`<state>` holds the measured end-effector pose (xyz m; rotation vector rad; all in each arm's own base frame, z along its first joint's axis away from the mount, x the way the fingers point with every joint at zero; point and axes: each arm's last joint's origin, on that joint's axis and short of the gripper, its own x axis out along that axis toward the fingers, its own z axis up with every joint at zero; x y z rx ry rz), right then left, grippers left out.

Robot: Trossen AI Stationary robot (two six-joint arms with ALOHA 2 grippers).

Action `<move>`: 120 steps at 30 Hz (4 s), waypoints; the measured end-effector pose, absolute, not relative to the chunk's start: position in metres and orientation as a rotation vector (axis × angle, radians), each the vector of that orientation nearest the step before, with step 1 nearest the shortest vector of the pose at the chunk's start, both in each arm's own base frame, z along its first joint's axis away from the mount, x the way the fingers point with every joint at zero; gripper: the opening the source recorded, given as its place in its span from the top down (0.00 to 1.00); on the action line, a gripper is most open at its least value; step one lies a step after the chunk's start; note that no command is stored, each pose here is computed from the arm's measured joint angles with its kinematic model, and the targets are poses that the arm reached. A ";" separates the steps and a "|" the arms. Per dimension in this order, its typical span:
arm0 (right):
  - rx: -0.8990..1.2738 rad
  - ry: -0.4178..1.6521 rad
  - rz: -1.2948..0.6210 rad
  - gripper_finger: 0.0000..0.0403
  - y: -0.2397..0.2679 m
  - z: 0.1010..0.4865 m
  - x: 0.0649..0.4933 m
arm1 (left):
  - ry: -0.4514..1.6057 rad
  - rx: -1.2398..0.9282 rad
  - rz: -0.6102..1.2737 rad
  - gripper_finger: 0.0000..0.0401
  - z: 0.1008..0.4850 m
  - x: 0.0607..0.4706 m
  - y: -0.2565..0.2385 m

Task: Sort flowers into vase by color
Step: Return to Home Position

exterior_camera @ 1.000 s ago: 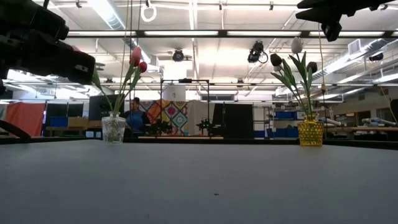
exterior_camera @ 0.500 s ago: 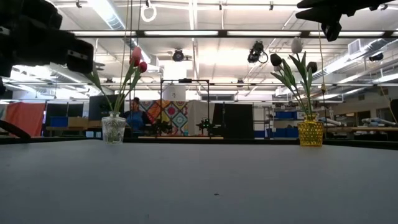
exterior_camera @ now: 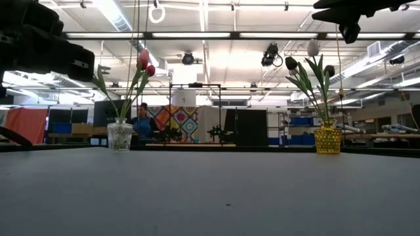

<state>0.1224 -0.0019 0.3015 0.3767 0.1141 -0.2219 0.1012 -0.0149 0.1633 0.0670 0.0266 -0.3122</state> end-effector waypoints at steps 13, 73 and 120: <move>0.377 0.114 -0.222 0.72 -0.002 0.301 0.122 | -0.071 0.213 -0.310 0.99 0.171 0.107 -0.016; 0.380 0.092 -0.218 0.72 -0.002 0.304 0.123 | -0.048 0.118 -0.104 0.92 0.170 0.098 -0.007; 0.143 -0.222 -0.059 0.72 0.001 0.186 0.095 | -0.048 0.116 -0.104 0.91 0.169 0.098 -0.006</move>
